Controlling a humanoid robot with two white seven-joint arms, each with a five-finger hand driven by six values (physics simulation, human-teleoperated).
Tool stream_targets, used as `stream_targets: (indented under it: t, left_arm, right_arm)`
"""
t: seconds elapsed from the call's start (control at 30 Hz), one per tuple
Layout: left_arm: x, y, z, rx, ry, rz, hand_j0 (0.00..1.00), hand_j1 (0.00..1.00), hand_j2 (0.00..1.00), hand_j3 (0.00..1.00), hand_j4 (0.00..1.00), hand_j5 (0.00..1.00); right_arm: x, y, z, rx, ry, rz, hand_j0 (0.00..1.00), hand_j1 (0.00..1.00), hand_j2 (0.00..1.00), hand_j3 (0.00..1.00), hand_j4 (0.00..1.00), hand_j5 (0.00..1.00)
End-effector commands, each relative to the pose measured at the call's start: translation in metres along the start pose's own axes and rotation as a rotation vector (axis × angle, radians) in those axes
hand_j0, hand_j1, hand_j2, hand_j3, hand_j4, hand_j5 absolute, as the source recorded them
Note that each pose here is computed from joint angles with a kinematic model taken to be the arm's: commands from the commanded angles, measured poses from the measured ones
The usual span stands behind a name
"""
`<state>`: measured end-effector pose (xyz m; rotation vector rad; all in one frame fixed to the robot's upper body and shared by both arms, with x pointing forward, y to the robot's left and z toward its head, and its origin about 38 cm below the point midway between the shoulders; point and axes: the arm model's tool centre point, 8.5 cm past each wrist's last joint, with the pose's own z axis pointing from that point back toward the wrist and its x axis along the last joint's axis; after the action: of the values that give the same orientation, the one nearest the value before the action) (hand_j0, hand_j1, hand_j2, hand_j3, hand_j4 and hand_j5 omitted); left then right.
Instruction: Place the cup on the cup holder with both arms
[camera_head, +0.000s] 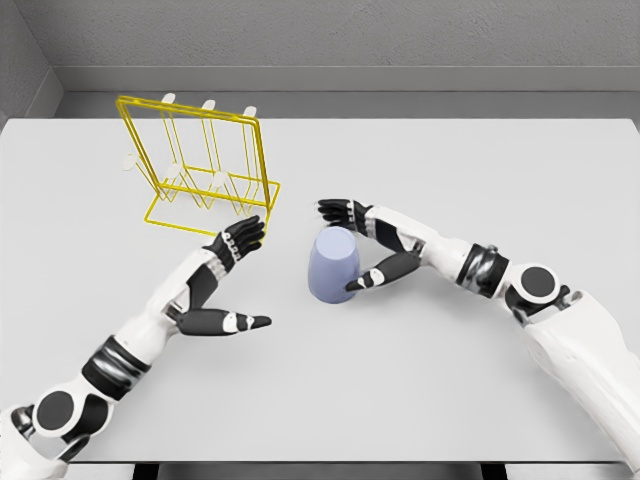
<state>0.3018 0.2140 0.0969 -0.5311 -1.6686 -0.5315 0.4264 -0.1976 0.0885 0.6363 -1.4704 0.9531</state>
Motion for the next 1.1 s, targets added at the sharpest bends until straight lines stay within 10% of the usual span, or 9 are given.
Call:
stream_targets:
  t: [0.0, 0.13, 0.37, 0.53, 1.07]
  left_arm:
    - [-0.002, -0.01, -0.006, 0.0, -0.011, 0.03, 1.0, 1.0, 1.0, 1.0, 1.0, 1.0]
    - [-0.008, -0.019, -0.014, 0.003, 0.023, 0.061, 1.0, 1.0, 1.0, 1.0, 1.0, 1.0]
    - [-0.013, -0.017, -0.018, 0.079, 0.065, 0.083, 1.0, 1.0, 1.0, 1.0, 1.0, 1.0]
    - [-0.018, -0.02, -0.027, 0.123, 0.11, 0.092, 1.0, 1.0, 1.0, 1.0, 1.0, 1.0]
    - [-0.021, -0.02, -0.039, 0.147, 0.129, 0.089, 1.0, 1.0, 1.0, 1.0, 1.0, 1.0]
  right_arm:
    - [-0.001, -0.015, 0.017, -0.035, 0.014, 0.016, 1.0, 1.0, 1.0, 1.0, 1.0, 1.0]
    - [-0.003, -0.041, 0.046, -0.102, 0.058, 0.038, 1.0, 1.0, 1.0, 1.0, 1.0, 1.0]
    - [0.052, -0.122, 0.15, -0.324, 0.057, 0.161, 1.0, 1.0, 1.0, 1.0, 1.0, 1.0]
    - [0.049, -0.114, 0.205, -0.338, 0.08, 0.26, 1.0, 1.0, 1.0, 1.0, 1.0, 1.0]
    - [0.07, -0.09, 0.179, -0.174, 0.018, 0.414, 1.0, 1.0, 1.0, 1.0, 1.0, 1.0]
